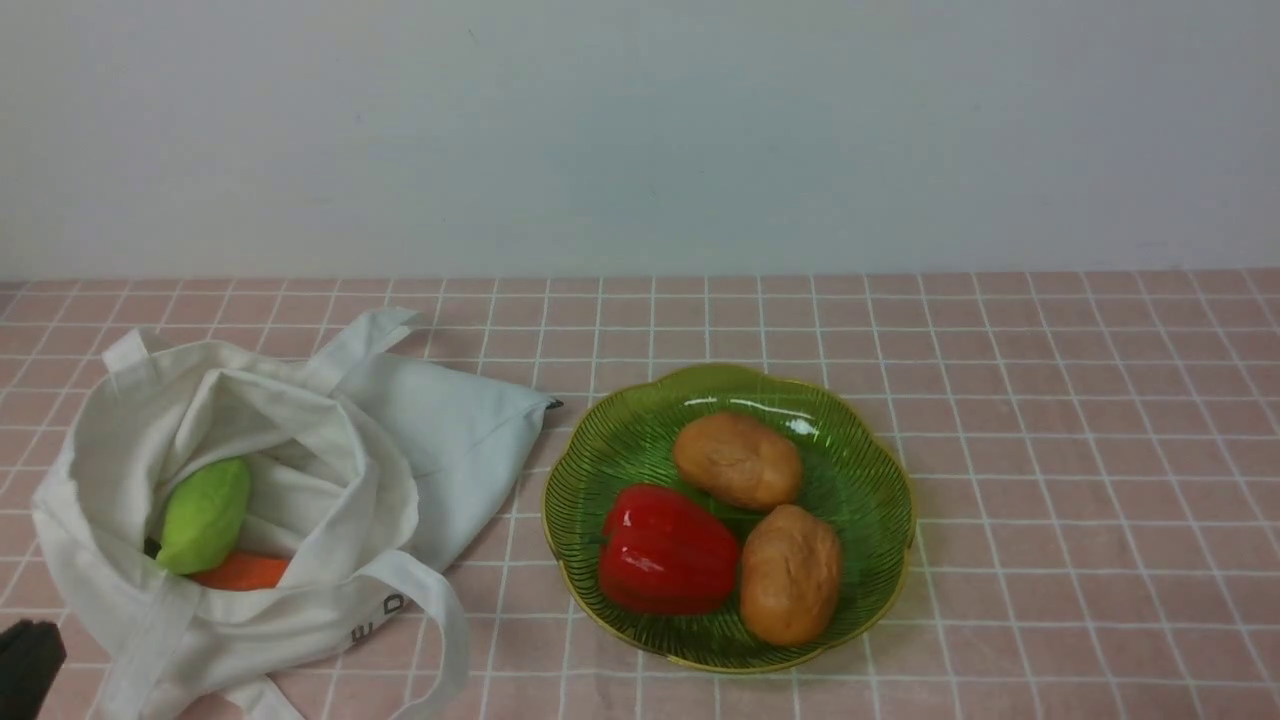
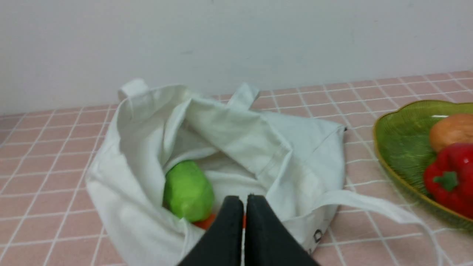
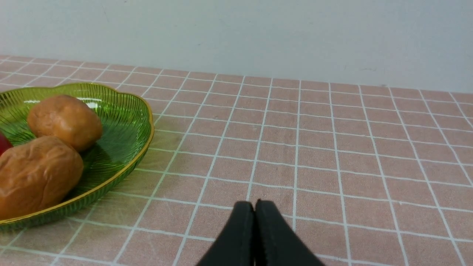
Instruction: Take vegetables from bag on pink coffee tablecloth place on plate.
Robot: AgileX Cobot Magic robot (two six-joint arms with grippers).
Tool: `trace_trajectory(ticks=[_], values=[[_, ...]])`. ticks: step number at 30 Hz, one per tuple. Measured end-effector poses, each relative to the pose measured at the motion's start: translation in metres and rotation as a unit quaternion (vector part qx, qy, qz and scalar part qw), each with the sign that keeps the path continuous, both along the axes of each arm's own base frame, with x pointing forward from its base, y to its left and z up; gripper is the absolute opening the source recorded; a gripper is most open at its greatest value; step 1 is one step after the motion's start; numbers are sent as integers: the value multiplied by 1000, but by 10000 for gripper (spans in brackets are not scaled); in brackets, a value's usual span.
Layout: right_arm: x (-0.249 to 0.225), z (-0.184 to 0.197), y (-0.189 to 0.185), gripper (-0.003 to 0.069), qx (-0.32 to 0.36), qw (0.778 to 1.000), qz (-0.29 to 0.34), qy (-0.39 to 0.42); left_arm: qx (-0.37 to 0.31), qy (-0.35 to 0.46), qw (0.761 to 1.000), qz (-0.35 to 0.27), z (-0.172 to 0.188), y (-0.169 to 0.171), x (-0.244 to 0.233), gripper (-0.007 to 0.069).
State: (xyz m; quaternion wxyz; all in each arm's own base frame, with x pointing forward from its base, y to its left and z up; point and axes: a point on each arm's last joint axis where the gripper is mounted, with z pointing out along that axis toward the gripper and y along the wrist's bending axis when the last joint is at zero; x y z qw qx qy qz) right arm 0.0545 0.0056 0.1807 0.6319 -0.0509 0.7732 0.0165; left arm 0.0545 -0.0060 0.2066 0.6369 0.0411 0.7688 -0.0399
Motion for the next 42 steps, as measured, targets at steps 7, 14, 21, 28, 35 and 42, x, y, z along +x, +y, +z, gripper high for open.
trace_trajectory(ticks=[7, 14, 21, 28, 35, 42], values=[[0, 0, 0, -15, 0, 1000, 0, 0, 3, 39, 999, 17, -32, 2, -1, -5], [0, 0, 0, -15, 0, 1000, 0, 0, 3, 58, 998, 17, -36, 2, -2, -5], [0, 0, 0, -15, 0, 1000, 0, 0, 3, 58, 998, 17, -36, 2, -2, -5], [0, 0, 0, -15, 0, 1000, 0, 0, 3, 58, 998, 17, -36, 2, -2, -5], [0, 0, 0, -15, 0, 1000, 0, 0, 2, 58, 998, 17, -36, 2, -2, -5], [0, 0, 0, -15, 0, 1000, 0, 0, 2, 58, 998, 17, -36, 2, -2, -5]])
